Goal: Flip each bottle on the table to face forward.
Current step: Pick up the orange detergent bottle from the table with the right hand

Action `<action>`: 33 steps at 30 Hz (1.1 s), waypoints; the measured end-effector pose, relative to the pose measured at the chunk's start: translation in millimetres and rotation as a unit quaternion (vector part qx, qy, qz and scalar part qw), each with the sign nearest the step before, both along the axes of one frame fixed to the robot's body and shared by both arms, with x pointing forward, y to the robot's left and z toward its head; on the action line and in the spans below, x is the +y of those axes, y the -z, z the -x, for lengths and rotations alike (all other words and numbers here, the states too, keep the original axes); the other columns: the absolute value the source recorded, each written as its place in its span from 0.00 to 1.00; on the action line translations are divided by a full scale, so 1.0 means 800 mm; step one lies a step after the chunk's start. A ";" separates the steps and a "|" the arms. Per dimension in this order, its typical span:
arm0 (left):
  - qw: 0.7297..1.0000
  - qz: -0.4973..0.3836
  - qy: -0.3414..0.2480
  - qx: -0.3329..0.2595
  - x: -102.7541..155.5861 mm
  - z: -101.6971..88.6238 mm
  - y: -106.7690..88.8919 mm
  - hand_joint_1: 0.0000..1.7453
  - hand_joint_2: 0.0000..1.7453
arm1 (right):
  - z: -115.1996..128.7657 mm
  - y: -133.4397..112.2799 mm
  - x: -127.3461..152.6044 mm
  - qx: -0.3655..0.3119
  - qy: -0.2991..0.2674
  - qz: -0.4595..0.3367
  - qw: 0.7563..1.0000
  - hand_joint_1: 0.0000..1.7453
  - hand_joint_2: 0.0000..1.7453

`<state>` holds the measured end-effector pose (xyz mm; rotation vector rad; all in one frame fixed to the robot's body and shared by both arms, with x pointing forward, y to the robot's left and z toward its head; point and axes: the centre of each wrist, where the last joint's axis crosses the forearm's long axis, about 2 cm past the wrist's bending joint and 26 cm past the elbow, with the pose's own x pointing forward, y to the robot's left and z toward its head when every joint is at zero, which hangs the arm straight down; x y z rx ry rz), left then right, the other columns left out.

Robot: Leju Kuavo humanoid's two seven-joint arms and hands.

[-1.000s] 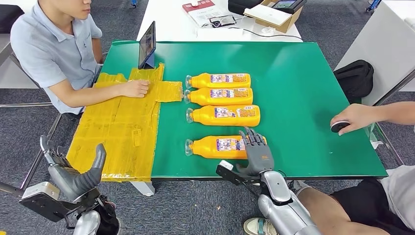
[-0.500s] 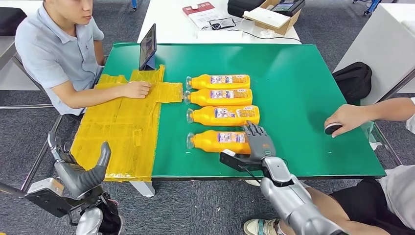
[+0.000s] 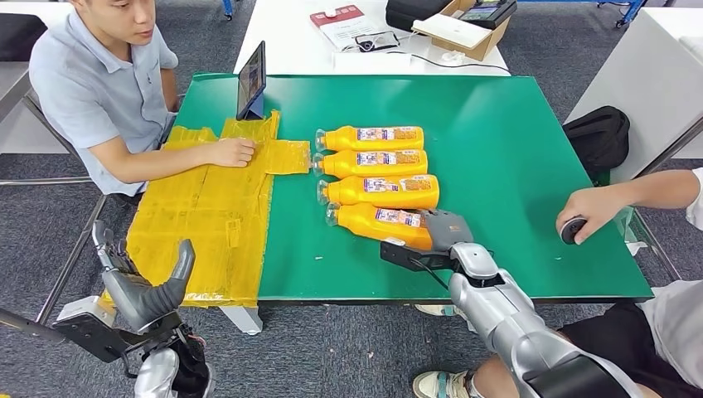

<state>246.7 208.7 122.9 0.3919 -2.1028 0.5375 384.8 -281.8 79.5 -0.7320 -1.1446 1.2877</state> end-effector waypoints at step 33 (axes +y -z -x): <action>0.995 -0.005 0.100 -0.027 -0.028 0.020 -0.007 0.00 1.00 | 0.110 0.026 0.086 -0.141 0.023 -0.522 0.841 0.97 1.00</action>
